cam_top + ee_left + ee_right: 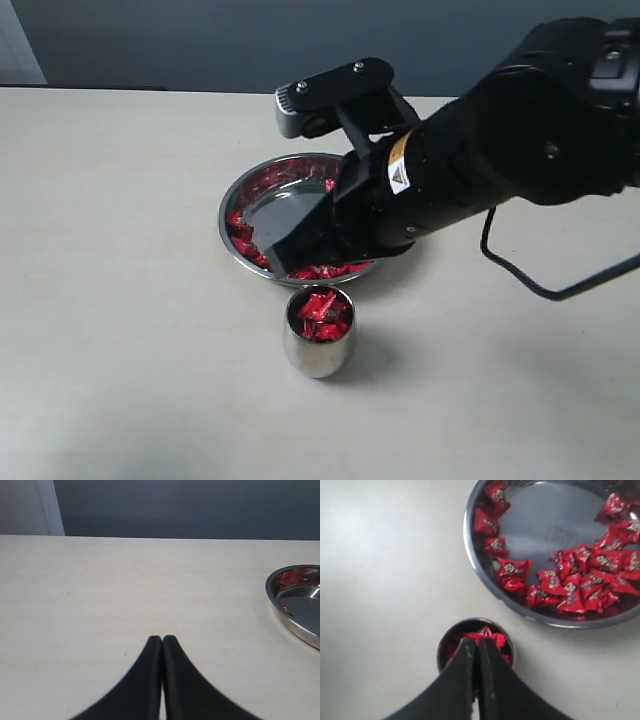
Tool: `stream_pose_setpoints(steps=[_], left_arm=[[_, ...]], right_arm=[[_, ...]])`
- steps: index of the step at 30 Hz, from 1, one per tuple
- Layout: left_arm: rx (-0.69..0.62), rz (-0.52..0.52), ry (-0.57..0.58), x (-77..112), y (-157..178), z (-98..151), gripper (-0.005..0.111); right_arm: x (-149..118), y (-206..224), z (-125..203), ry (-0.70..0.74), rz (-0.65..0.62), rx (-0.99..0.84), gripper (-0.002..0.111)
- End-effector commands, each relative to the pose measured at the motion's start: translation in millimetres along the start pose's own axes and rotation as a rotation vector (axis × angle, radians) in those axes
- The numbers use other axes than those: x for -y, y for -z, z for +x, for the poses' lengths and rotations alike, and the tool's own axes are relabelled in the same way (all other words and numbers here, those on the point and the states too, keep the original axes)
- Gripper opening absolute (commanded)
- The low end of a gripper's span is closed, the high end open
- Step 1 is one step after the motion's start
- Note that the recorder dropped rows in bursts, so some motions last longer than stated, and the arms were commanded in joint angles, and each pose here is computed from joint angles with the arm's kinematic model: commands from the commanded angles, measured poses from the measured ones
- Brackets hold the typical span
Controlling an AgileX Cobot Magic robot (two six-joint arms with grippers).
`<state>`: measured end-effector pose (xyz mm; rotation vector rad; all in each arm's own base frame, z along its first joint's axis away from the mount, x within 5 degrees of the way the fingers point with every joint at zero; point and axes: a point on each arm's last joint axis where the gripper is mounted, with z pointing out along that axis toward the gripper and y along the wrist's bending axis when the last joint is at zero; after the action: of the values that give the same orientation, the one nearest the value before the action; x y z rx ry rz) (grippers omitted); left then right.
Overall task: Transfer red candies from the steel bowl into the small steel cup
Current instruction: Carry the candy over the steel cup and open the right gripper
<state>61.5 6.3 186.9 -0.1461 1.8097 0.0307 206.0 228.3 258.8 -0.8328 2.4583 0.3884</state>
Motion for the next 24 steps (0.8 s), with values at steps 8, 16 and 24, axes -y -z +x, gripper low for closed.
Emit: stream_pose_setpoints(steps=[8,16,24], left_arm=[[0.006,0.005,0.001,0.3,0.2,0.4,0.000],[0.006,0.005,0.001,0.3,0.2,0.4,0.000],[0.006,0.005,0.001,0.3,0.2,0.4,0.000]], right_arm=[[-9.7,-25.3,19.7,0.042,-0.123,-0.094,-0.001],[-7.6,-56.7,27.6,0.041,-0.103,-0.170,-0.001],[-6.9,-63.8,27.0,0.064,-0.098,-0.155,-0.001]])
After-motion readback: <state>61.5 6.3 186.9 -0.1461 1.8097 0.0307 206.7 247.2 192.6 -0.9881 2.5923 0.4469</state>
